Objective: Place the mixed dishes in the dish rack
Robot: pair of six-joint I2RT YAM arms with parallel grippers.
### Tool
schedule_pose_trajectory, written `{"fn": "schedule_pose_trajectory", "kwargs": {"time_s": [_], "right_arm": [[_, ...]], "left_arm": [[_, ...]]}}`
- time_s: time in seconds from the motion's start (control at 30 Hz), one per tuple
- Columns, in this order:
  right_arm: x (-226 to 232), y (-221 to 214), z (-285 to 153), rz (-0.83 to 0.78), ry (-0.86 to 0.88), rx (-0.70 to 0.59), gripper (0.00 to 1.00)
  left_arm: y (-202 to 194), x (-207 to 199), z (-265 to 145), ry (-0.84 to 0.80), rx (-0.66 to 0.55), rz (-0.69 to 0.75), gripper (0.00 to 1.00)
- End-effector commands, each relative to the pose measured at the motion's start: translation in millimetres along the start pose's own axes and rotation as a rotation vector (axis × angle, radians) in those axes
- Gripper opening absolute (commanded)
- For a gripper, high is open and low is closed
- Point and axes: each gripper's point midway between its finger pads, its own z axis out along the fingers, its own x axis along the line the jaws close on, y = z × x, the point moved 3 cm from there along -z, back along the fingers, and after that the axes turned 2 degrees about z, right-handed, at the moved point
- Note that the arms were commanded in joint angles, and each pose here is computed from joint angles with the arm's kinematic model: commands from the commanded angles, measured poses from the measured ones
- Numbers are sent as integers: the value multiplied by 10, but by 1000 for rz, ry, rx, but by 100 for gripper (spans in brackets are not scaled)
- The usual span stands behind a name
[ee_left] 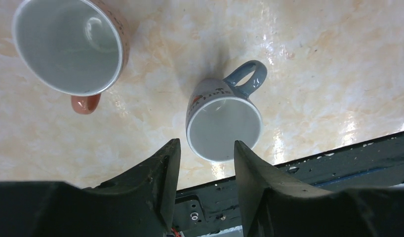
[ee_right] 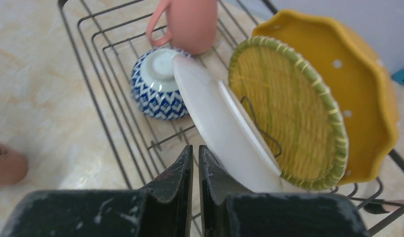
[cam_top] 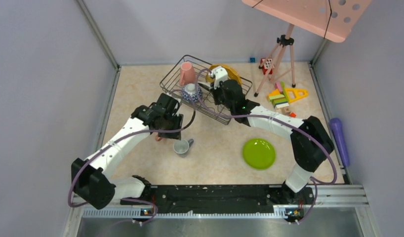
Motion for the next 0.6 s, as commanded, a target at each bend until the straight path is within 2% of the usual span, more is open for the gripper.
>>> {"fn": "schedule_pose_trajectory", "kwargs": {"time_s": [0.0, 0.23, 0.4, 0.57], "right_arm": [[-321, 508, 133, -46, -204, -118, 7], [-614, 617, 210, -63, -317, -106, 10], [-688, 730, 236, -42, -302, -113, 17], [-680, 804, 240, -42, -280, -68, 20]], "left_arm": [[177, -2, -321, 5, -124, 4, 50], [290, 33, -495, 25, -227, -15, 49], [338, 19, -591, 6, -295, -24, 48], [362, 8, -625, -19, -360, -33, 48]]}}
